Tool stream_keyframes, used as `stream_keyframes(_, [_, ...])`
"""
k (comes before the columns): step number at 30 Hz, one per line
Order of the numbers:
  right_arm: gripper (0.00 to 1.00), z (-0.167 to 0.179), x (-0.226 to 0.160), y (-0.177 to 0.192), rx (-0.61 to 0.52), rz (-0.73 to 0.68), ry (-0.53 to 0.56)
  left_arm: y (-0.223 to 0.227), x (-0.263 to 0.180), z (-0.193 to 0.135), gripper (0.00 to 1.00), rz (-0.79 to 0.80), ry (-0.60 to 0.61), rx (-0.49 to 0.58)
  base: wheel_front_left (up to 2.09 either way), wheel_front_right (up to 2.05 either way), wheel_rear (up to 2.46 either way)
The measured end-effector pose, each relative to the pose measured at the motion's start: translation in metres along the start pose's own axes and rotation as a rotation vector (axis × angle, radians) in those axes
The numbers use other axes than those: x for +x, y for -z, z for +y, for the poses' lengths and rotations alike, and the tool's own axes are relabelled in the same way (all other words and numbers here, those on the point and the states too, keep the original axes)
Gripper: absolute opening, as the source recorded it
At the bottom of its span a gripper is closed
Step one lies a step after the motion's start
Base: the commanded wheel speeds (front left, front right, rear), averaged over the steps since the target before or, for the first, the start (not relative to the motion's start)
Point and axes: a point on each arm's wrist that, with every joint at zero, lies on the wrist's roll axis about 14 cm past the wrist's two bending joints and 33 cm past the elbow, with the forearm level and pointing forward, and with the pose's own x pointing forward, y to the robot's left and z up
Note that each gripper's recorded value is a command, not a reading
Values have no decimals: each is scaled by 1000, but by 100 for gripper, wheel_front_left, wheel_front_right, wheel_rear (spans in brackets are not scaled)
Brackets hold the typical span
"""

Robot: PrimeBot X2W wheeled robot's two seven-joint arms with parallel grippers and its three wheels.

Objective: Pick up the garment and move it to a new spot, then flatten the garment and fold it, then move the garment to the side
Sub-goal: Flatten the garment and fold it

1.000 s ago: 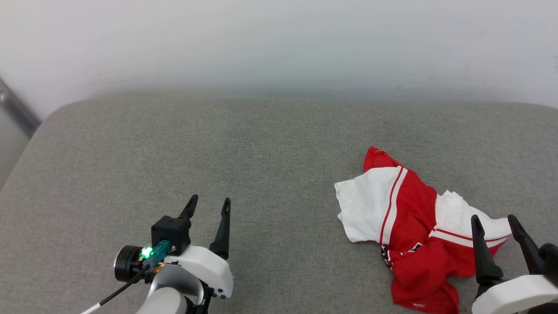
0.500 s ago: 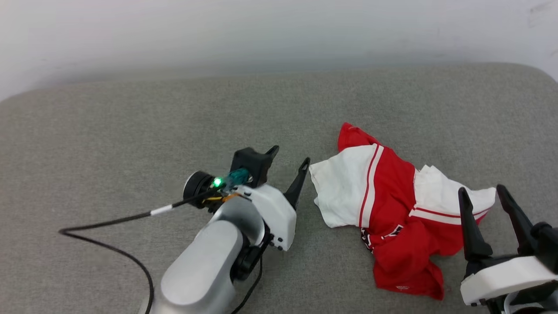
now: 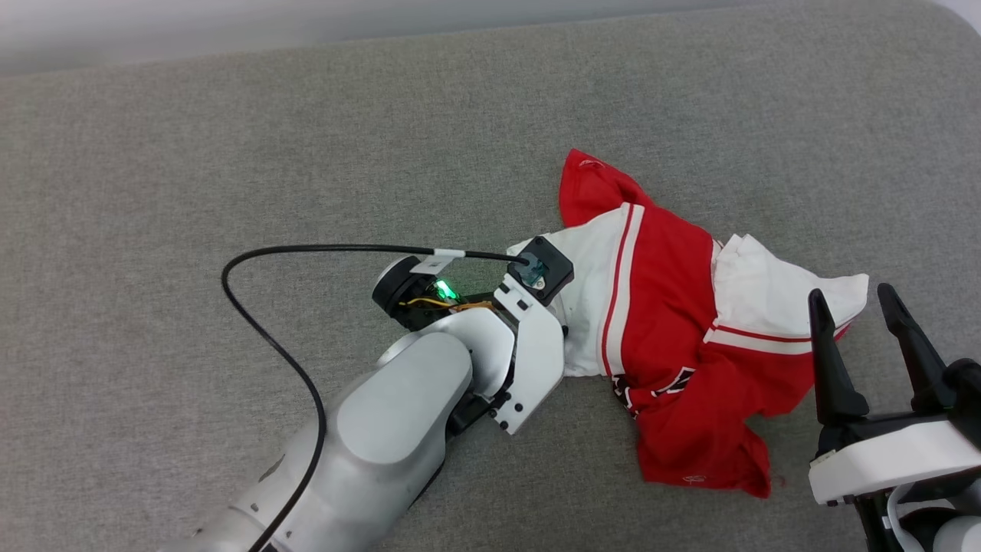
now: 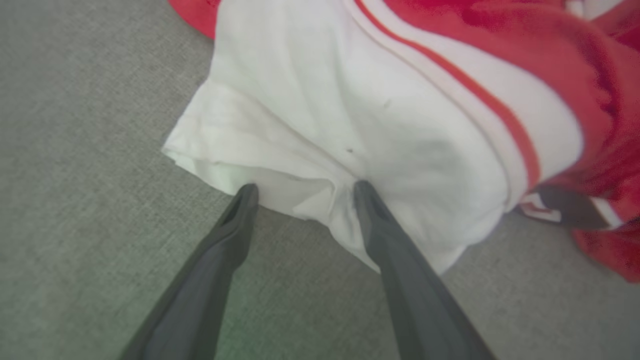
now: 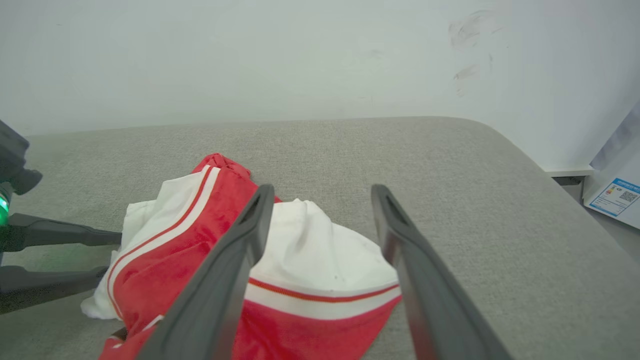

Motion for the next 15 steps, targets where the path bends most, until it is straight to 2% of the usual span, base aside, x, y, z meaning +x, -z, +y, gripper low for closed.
stream_keyframes(4, [100, 1, 2, 0, 9, -7, -2, 17, 8, -6, 100, 161, 34, 92, 0, 0, 0])
stream_keyframes(5, [100, 0, 2, -1, 11, -12, 1, 17, 9, -9, 78, 182, 42, 116, 0, 0, 0])
stream_keyframes(6, [100, 0, 1, 0, 12, -11, 2, 20, 10, -12, 35, 210, 57, 129, 0, 0, 0])
stream_keyframes(7, [100, -1, 1, 0, 12, -11, 4, 22, 10, -16, 0, 233, 73, 138, 0, 0, 0])
stream_keyframes(10, [100, -1, 1, -1, 20, -22, 5, 25, 10, -25, 0, 258, 111, 177, 0, 0, 0])
stream_keyframes(15, [100, -1, 1, -5, 28, -42, 4, 13, 8, -11, 0, 160, 80, 178, 0, 0, 0])
